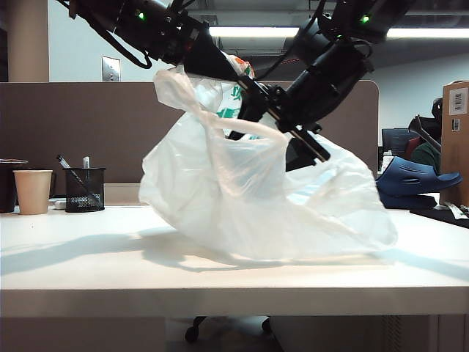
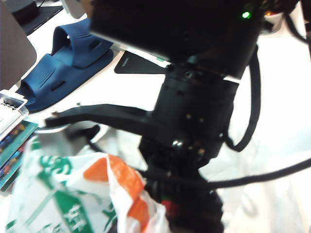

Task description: Put the power bank into the bag.

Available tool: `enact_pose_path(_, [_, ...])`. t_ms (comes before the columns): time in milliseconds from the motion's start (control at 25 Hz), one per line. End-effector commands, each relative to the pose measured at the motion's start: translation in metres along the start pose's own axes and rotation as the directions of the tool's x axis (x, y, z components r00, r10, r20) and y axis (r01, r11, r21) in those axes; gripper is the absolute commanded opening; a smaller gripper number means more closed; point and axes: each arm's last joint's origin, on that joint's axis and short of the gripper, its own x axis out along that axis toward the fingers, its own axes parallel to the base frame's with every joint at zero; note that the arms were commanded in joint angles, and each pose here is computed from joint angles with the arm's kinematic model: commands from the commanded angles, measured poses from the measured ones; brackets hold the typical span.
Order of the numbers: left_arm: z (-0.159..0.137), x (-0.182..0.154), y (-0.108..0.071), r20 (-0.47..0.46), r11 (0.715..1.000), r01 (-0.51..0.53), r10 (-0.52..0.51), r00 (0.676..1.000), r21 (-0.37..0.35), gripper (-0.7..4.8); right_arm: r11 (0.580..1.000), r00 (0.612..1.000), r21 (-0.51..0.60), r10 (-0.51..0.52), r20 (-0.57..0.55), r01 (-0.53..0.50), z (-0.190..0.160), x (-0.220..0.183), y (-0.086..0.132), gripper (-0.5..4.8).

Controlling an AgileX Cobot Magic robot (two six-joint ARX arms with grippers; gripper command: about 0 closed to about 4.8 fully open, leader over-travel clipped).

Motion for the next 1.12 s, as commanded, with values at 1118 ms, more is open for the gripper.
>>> enact_pose_path(1118, [0.004,-0.002,-0.001,0.08,0.996,0.082,-0.083,0.993,0.017,-0.06,0.965,0.972,-0.119,0.236,-0.003,-0.235,0.003,0.038,0.002,1.03])
